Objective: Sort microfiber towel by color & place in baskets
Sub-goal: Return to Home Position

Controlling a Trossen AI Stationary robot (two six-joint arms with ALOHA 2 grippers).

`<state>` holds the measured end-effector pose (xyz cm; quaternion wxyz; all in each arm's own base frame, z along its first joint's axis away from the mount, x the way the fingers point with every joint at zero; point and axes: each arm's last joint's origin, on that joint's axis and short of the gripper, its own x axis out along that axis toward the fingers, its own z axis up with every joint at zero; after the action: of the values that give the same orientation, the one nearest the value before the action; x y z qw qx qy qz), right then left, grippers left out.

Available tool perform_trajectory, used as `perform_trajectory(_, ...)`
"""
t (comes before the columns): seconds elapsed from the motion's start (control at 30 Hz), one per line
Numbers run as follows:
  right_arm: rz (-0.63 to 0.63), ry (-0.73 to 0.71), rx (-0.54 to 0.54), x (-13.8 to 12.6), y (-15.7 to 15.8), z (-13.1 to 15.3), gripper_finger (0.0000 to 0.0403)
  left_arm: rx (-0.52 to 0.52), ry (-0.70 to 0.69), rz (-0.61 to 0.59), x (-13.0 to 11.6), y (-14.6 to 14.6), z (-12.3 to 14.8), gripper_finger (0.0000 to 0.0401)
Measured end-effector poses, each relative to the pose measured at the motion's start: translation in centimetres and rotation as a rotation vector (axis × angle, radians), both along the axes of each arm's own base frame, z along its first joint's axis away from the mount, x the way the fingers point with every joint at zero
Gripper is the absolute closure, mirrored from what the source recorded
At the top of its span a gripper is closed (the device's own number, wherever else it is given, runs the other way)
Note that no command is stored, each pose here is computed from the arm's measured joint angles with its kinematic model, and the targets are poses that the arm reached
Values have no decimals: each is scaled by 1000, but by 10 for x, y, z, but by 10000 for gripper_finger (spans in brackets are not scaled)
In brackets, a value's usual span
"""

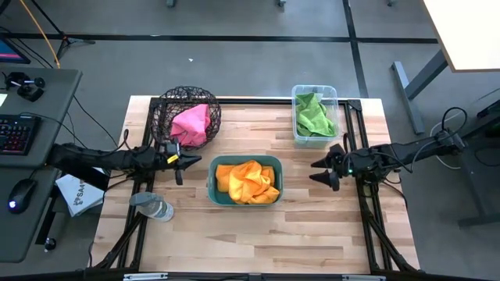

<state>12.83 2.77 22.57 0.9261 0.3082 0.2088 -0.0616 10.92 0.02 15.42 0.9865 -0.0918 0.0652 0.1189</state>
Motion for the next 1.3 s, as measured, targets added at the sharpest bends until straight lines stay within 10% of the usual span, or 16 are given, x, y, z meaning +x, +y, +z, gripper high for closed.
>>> perform_trajectory(0.2,70,-96,-47,-2,2,9,145,-14,-190,-3,-11,1,16,401)
perform_trajectory(0.47,162,-218,-246,-4,5,18,387,-14,-190,-1,-12,1,17,401)
perform_trajectory(0.87,92,-625,-193,-2,-13,-39,399,-14,-181,-8,-11,1,16,401)
perform_trajectory(1.3,171,-272,-224,-2,-33,-75,402,-17,-218,-10,-13,1,19,401)
